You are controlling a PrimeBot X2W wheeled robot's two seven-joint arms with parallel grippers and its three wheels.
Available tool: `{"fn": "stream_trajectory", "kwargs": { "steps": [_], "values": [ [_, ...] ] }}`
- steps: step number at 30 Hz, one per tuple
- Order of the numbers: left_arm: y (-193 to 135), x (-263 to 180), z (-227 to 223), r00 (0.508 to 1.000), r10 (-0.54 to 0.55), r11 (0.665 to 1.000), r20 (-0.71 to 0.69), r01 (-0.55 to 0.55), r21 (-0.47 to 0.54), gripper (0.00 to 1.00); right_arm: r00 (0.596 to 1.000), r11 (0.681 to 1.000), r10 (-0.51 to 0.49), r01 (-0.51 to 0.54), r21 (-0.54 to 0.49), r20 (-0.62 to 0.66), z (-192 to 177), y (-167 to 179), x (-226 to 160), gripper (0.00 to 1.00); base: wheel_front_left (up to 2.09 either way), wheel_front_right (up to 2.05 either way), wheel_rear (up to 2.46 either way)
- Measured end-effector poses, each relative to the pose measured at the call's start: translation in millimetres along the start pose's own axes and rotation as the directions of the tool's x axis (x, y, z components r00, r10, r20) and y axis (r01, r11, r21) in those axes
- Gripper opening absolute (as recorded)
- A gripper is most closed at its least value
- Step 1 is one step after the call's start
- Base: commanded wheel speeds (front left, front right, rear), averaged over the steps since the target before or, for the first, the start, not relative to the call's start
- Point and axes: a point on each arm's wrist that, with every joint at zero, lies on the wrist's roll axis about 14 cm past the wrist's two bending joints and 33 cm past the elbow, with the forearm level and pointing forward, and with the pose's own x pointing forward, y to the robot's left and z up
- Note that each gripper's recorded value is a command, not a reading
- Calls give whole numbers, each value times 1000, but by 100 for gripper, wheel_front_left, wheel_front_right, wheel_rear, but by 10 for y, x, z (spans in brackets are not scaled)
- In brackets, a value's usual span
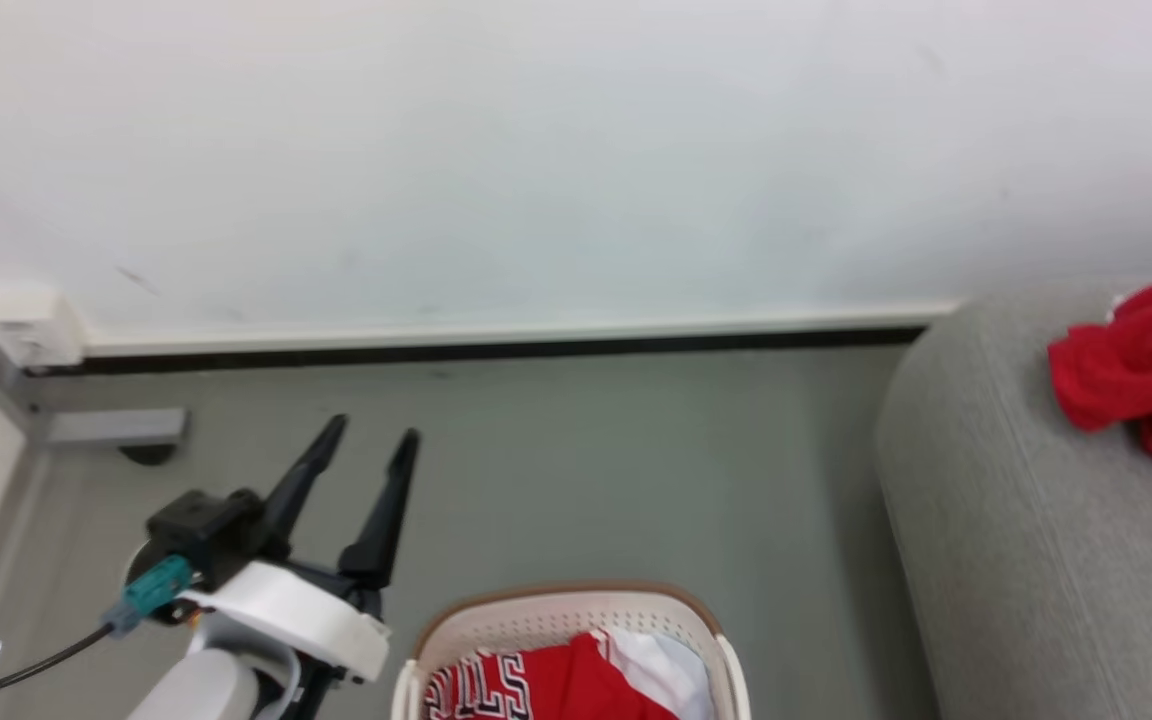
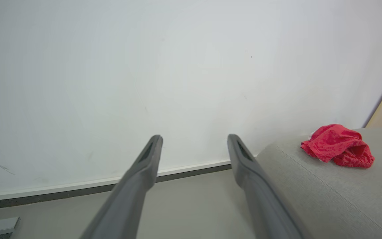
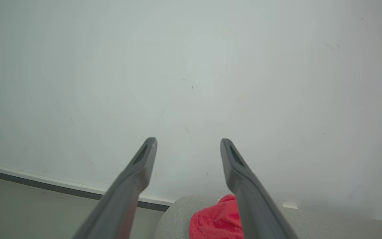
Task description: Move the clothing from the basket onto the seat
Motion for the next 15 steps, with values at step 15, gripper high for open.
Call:
{"fn": "stream_trajectory", "kwargs": {
  "steps": [15],
  "values": [
    [731, -789, 152, 934, 351, 936, 72, -351, -4, 100, 985, 953, 120, -150, 263, 126, -279, 1091, -649, 100, 0, 0, 0]
  ]
}}
